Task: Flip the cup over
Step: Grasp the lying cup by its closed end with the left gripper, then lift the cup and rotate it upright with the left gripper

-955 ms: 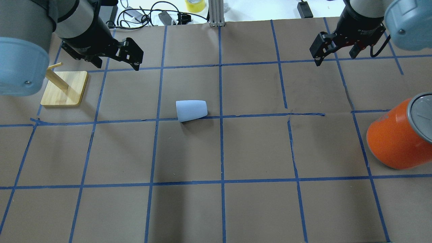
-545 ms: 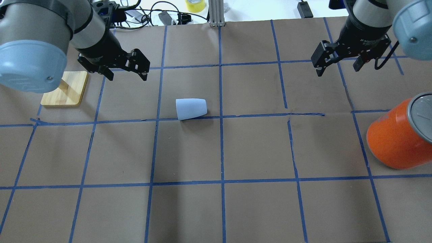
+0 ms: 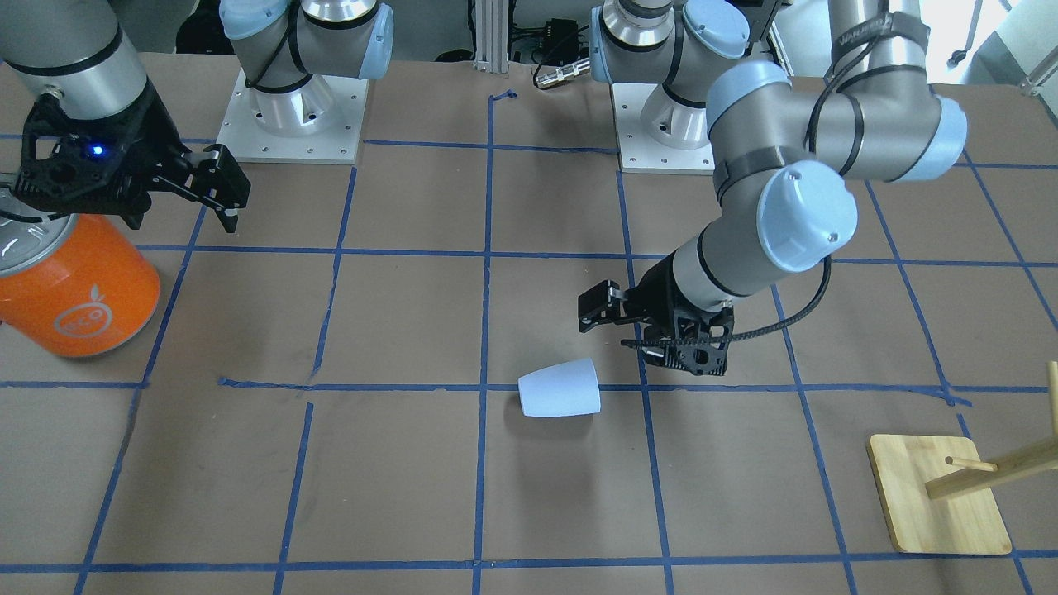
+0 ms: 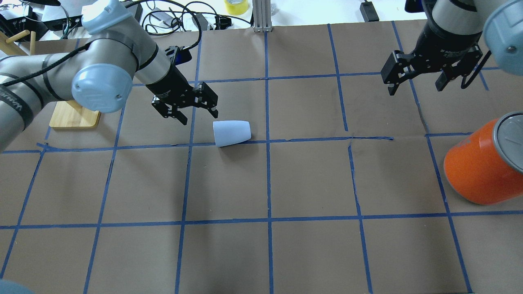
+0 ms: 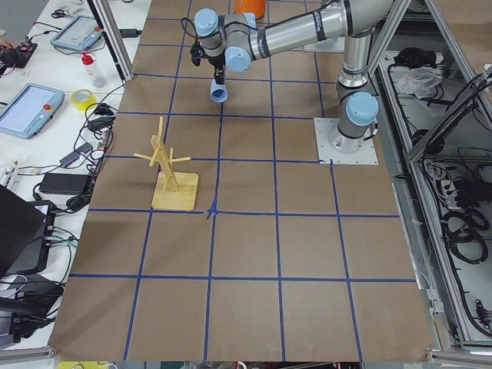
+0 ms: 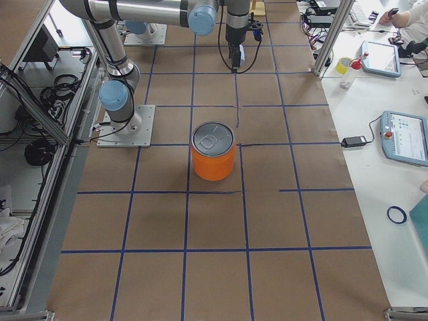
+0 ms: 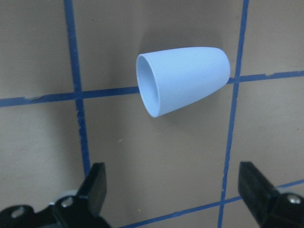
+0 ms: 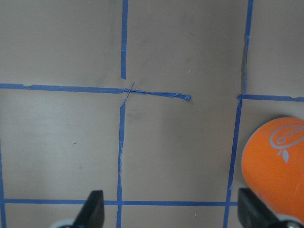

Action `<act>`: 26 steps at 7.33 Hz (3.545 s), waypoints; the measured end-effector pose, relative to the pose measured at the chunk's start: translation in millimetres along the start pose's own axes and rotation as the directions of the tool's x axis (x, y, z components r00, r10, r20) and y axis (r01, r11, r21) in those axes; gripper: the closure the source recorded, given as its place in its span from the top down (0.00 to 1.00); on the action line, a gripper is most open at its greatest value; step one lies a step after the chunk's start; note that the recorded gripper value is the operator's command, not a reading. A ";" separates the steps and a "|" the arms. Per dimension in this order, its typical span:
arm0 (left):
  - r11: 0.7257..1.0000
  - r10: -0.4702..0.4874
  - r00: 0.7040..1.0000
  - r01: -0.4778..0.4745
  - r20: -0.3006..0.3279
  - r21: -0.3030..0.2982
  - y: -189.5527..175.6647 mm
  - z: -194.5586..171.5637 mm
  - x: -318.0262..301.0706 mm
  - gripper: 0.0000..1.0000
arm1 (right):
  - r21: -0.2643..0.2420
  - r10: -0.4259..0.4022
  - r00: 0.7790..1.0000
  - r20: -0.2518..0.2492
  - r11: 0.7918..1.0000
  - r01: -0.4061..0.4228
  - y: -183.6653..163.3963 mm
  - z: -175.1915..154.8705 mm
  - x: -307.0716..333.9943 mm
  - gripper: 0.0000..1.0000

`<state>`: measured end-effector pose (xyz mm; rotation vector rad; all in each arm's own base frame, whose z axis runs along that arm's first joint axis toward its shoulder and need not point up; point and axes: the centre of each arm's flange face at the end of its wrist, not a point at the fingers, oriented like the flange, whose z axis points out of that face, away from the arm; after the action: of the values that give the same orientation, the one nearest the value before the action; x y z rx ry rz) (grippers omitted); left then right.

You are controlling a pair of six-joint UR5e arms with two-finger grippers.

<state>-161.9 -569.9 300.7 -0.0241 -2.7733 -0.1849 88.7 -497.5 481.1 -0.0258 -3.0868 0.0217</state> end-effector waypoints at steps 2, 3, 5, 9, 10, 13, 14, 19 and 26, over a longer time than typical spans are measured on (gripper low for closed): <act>0.999 0.007 0.994 -0.011 -0.113 -0.036 -21.8 41.2 -6.9 0.95 | 0.013 0.015 1.000 0.003 1.000 -0.015 9.5 -5.9 -24.6 1.00; 0.998 0.006 0.988 -0.015 -0.154 -0.054 -28.9 57.5 -10.2 0.91 | 0.017 0.008 1.000 0.005 1.000 -0.008 12.3 -7.9 -31.8 1.00; 0.997 -0.021 0.982 0.006 -0.186 -0.078 -36.3 73.1 -26.9 0.71 | 0.024 0.003 1.000 0.003 1.000 -0.003 15.6 -11.1 -35.4 1.00; 0.995 -0.065 0.965 0.041 -0.255 -0.096 -42.3 84.7 -33.5 0.00 | 0.028 0.002 1.000 -0.007 1.000 -0.002 16.4 -12.9 -34.7 1.00; 0.993 -0.095 0.951 0.069 -0.295 -0.096 -43.8 81.6 -28.8 0.00 | 0.031 0.003 1.000 -0.010 1.000 -0.003 17.1 -14.3 -34.0 1.00; 0.968 -0.249 0.902 0.222 -0.353 -0.118 -49.9 67.4 -17.8 0.00 | 0.034 0.003 1.000 -0.012 0.999 -0.002 18.7 -15.8 -33.6 1.00; 0.962 -0.271 0.892 0.258 -0.361 -0.083 -55.5 51.4 -12.3 0.00 | 0.034 0.003 1.000 -0.013 0.999 -0.002 18.8 -15.7 -33.6 1.00; 0.962 -0.075 0.966 0.005 0.248 0.274 -98.5 -46.1 -49.8 0.00 | 0.034 -0.003 1.000 -0.014 0.999 0.003 18.4 -15.3 -33.2 1.00; 0.970 0.131 0.869 -0.212 0.477 0.120 -125.1 -23.1 -111.5 1.00 | 0.026 -0.011 1.000 -0.016 1.000 0.011 19.2 -13.9 -33.1 1.00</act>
<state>-54.5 -696.2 266.9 -0.3129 -3.2357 0.1230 122.8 -478.6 492.9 -0.0082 -3.0703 0.0606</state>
